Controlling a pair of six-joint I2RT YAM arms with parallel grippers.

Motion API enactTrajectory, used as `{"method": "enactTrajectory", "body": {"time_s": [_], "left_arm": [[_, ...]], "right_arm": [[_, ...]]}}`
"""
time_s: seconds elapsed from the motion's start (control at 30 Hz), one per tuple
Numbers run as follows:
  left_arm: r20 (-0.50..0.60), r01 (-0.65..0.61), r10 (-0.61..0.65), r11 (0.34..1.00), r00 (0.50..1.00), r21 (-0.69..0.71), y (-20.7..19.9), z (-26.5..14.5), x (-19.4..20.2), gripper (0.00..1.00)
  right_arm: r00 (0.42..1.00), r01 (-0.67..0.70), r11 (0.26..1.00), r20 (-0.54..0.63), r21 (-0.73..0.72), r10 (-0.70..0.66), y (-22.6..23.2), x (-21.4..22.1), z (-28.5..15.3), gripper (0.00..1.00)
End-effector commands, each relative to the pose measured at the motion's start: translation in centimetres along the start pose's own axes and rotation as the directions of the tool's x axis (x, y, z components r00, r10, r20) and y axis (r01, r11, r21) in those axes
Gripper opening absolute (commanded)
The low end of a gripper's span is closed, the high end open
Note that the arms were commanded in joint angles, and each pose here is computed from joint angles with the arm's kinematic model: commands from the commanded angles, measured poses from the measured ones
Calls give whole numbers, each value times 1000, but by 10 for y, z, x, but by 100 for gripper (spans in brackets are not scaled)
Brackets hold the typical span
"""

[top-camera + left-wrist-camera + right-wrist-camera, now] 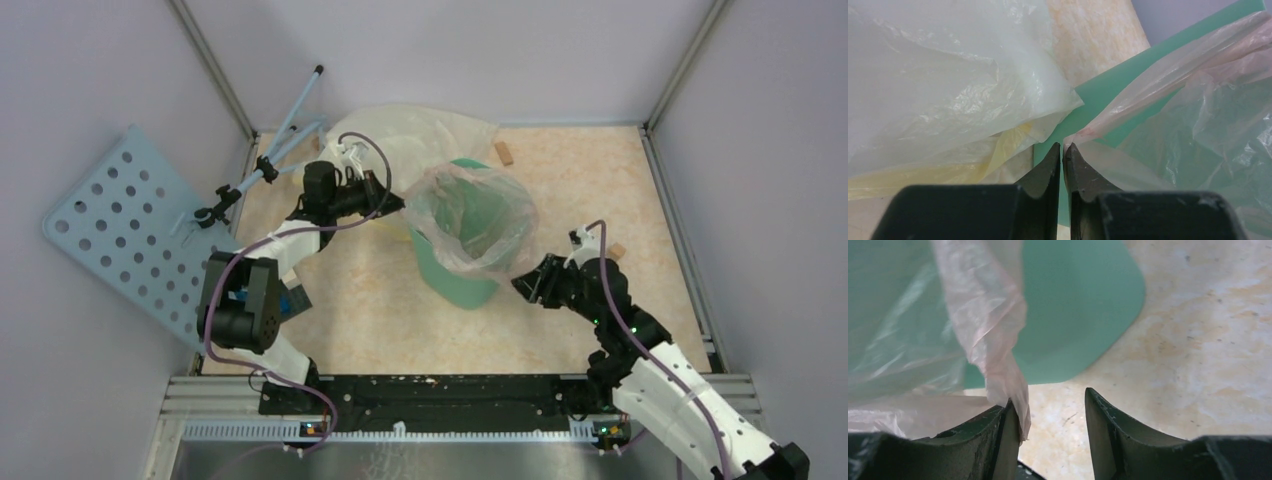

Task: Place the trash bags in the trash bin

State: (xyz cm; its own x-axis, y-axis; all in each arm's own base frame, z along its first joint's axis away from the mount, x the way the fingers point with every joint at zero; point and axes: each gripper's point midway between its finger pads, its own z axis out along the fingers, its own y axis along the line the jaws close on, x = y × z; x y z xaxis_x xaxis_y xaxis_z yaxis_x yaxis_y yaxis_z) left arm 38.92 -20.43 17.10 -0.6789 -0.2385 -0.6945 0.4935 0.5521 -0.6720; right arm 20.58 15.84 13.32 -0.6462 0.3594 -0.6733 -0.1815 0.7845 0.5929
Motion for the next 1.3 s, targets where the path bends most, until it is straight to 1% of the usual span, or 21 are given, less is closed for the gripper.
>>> {"method": "enactTrajectory", "body": {"time_s": [0.0, 0.07, 0.1, 0.2, 0.27, 0.33, 0.4, 0.43, 0.5, 0.57, 0.7, 0.73, 0.8, 0.9, 0.93, 1.0, 1.07, 1.1, 1.17, 1.27], "left_arm": [[10, 1, -1, 999, 1000, -33, 16, 3, 3, 13], [14, -1, 2, 1000, 1000, -28, 14, 3, 0, 13], [17, -4, 4, 1000, 1000, -28, 13, 3, -1, 14], [26, -20, 21, 999, 999, -30, 8, 0, -7, 14], [31, -33, 34, 999, 999, -35, 4, -3, -11, 14], [37, -43, 45, 998, 998, -38, 0, -6, -14, 14], [46, -53, 55, 998, 997, -40, -4, -10, -18, 15], [50, -59, 61, 997, 997, -39, -7, -11, -20, 16], [60, -69, 71, 997, 996, -39, -11, -14, -24, 17], [68, -78, 81, 996, 994, -40, -15, -16, -28, 21], [89, -98, 103, 994, 991, -53, -22, -21, -40, 31], [94, -102, 108, 993, 990, -59, -23, -22, -43, 34], [105, -110, 117, 991, 987, -70, -27, -24, -50, 39], [122, -118, 127, 990, 984, -77, -32, -28, -58, 40], [124, -119, 128, 990, 984, -80, -33, -28, -59, 40], [121, -119, 128, 990, 984, -79, -34, -28, -59, 38], [115, -120, 128, 990, 985, -75, -34, -28, -58, 30], [114, -119, 128, 990, 985, -75, -34, -28, -58, 26], [109, -119, 127, 990, 986, -75, -33, -27, -57, 20], [107, -119, 127, 990, 986, -79, -32, -27, -56, 11]], "right_arm": [[999, 33, 973, 20, -229, -29, 53, -16, -29, 48], [1000, 22, 970, 10, -243, -20, 52, -11, -28, 46], [1000, 16, 974, -1, -227, -16, 47, -6, -24, 45], [999, -3, 994, -52, -106, -2, 18, 9, -7, 45], [998, -8, 1000, -67, 13, 9, -6, 15, 3, 47], [998, -11, 990, -57, 138, 19, -29, 15, 9, 48], [999, -31, 970, -21, 241, 37, -47, 10, 10, 49], [999, -39, 963, -6, 268, 42, -51, 7, 9, 49], [999, -41, 961, 16, 273, 38, -50, 1, 7, 51], [998, -46, 971, 51, 236, 35, -41, -8, 3, 55], [995, -15, 989, 101, 149, 0, -19, -26, -12, 66], [994, -3, 991, 111, 137, -12, -15, -30, -18, 67], [991, 25, 994, 131, 107, -40, -3, -40, -30, 68], [984, 78, 996, 157, 54, -86, 16, -54, -50, 68], [983, 111, 994, 146, 11, -111, 26, -55, -57, 66], [979, 162, 986, 129, -44, -155, 45, -61, -74, 65], [976, 191, 980, 121, -58, -183, 60, -73, -92, 64], [973, 215, 973, 109, -86, -205, 70, -77, -97, 62], [968, 248, 949, 99, -195, -232, 98, -82, -107, 52], [969, 247, 897, 68, -367, -239, 139, -86, -107, 36]]}}
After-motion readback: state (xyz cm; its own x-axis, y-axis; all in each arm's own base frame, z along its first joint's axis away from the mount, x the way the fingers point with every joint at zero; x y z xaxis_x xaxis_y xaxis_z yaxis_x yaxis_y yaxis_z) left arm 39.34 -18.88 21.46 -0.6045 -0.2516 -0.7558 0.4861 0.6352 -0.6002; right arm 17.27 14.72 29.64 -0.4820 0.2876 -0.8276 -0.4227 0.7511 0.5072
